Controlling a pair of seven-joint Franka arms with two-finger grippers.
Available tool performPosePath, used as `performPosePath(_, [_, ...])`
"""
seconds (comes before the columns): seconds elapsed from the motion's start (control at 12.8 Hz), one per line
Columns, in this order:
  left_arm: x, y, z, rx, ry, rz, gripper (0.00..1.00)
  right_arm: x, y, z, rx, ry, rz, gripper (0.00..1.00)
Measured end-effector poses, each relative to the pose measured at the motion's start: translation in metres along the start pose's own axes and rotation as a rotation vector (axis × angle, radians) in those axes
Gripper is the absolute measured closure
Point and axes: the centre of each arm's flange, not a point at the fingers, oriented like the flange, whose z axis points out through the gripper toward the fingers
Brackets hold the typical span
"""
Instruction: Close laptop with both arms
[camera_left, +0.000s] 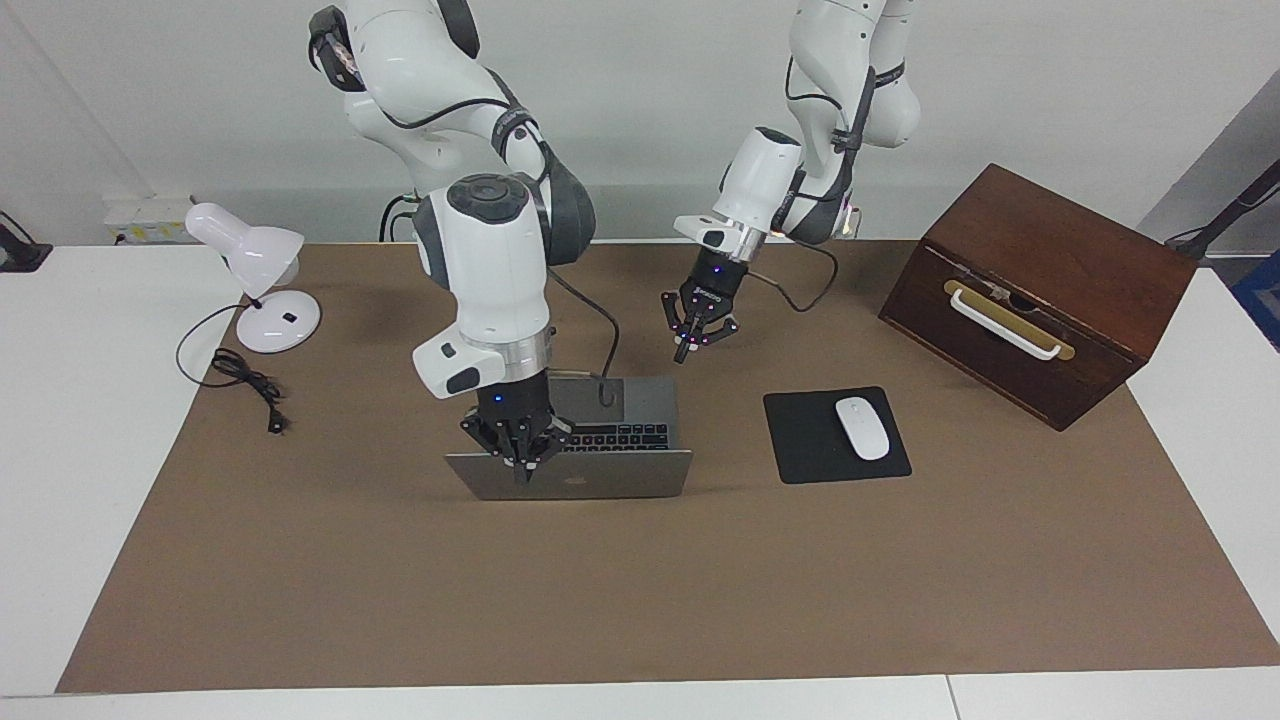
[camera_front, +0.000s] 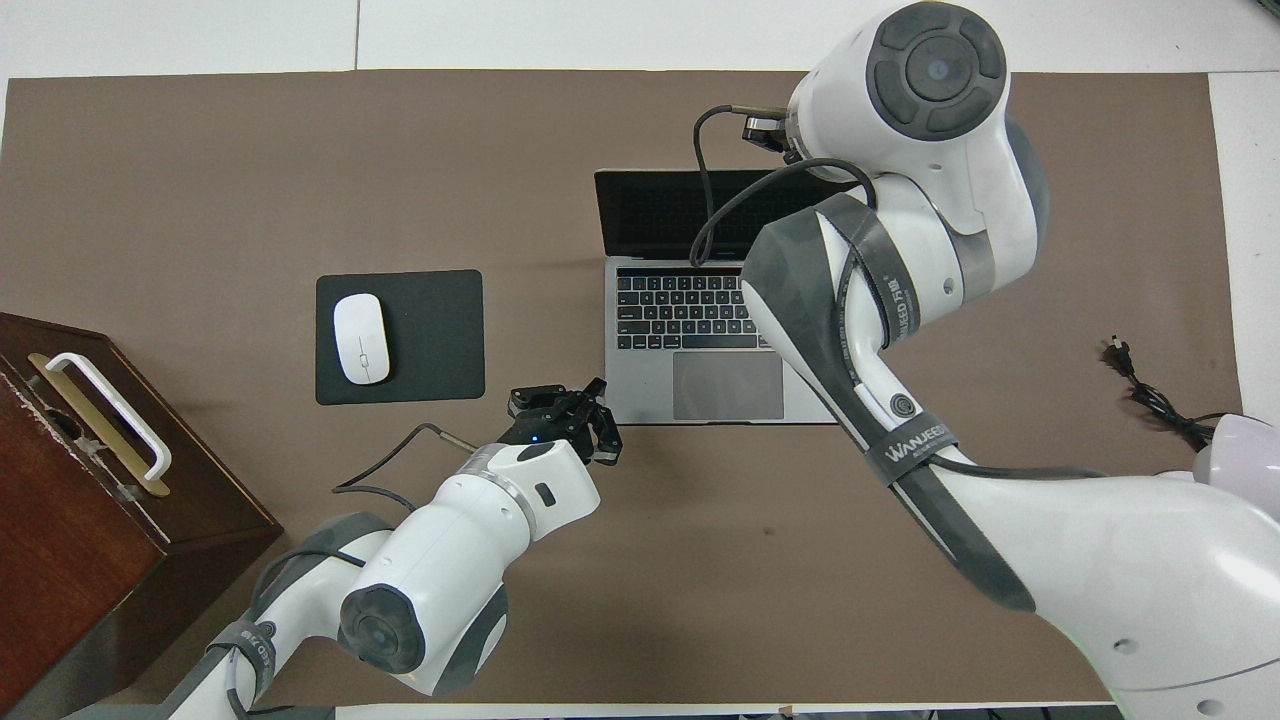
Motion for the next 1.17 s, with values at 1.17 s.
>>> performPosePath(1.17, [-0.041, 0.008, 0.079, 0.005, -0.001, 0.141, 0.99, -0.014, -0.023, -0.005, 0.028, 0.006, -0.015, 0.99])
